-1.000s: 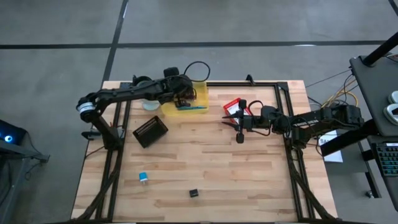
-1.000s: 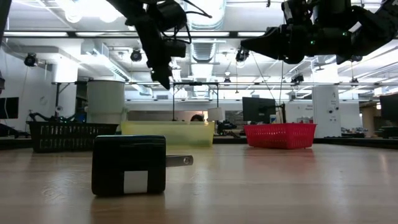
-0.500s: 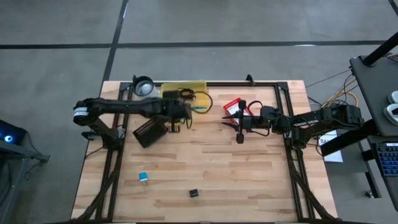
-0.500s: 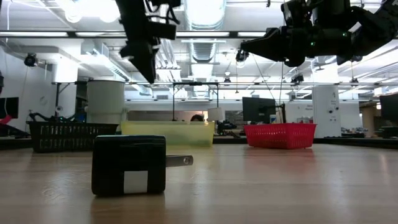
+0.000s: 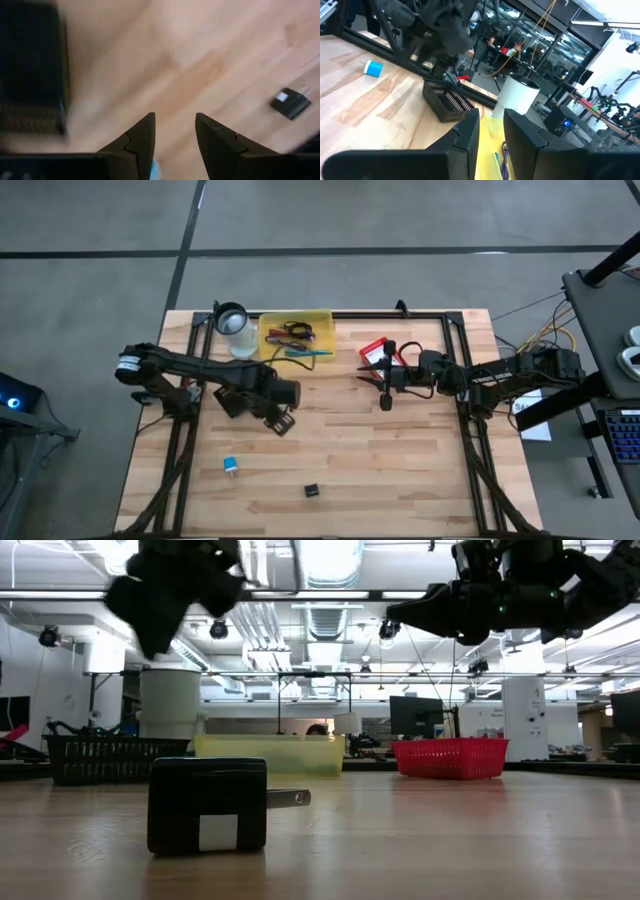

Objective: Pick and place items into bin
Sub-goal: Put the blue charger adapter into the black bin

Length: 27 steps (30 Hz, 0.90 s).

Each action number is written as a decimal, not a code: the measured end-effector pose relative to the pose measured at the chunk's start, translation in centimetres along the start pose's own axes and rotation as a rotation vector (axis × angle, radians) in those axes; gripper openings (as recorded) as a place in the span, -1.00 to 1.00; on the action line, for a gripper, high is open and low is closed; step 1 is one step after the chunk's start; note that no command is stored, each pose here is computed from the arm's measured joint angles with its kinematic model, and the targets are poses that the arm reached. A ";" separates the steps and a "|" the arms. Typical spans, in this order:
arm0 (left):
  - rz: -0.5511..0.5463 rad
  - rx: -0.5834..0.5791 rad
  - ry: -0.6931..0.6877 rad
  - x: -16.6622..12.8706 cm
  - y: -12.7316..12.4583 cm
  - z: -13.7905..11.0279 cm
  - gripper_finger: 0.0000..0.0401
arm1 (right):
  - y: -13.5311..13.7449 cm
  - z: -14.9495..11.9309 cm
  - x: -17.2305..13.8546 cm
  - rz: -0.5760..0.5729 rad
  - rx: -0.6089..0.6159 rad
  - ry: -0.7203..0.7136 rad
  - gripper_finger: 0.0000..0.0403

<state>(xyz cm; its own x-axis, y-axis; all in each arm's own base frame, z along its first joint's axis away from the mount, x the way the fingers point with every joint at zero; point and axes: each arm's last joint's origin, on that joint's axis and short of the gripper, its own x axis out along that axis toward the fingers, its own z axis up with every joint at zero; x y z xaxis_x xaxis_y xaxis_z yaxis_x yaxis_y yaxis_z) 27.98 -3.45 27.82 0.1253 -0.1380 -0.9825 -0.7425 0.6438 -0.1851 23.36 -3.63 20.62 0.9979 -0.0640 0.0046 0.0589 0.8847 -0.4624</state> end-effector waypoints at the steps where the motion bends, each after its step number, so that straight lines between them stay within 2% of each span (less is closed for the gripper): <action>1: 0.000 -0.067 0.048 0.1 0.0 -0.4 -0.39 | 0.0 0.1 0.0 -0.001 0.001 -0.003 -0.62; 3: 0.020 -0.169 0.117 0.2 0.0 -1.3 -0.39 | -0.1 0.2 0.1 -0.002 0.003 -0.006 -0.62; 7: 0.104 -0.328 0.168 0.5 -0.1 -3.0 -0.39 | -0.1 0.2 0.1 -0.001 0.004 -0.006 -0.65; 19: 0.216 -0.504 0.197 2.0 -1.2 -7.5 -0.38 | -0.1 0.2 0.1 -0.001 0.009 -0.004 -0.62; 22: 0.211 -0.517 0.195 2.5 -1.5 -8.4 -0.28 | -0.1 0.1 0.1 0.001 0.009 -0.002 -0.60; 27: 0.181 -0.582 0.191 3.2 -1.9 -9.0 0.03 | -0.1 0.1 0.1 0.002 0.010 0.001 -0.63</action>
<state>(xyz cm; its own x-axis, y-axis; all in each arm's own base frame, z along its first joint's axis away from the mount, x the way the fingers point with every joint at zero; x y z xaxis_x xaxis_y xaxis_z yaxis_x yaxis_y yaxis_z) 23.90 -11.88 25.19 -0.1148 -0.2317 -0.9660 -0.9836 0.1624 0.0780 23.45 -3.64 20.72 0.9980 -0.0625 0.0030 0.0571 0.8892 -0.4540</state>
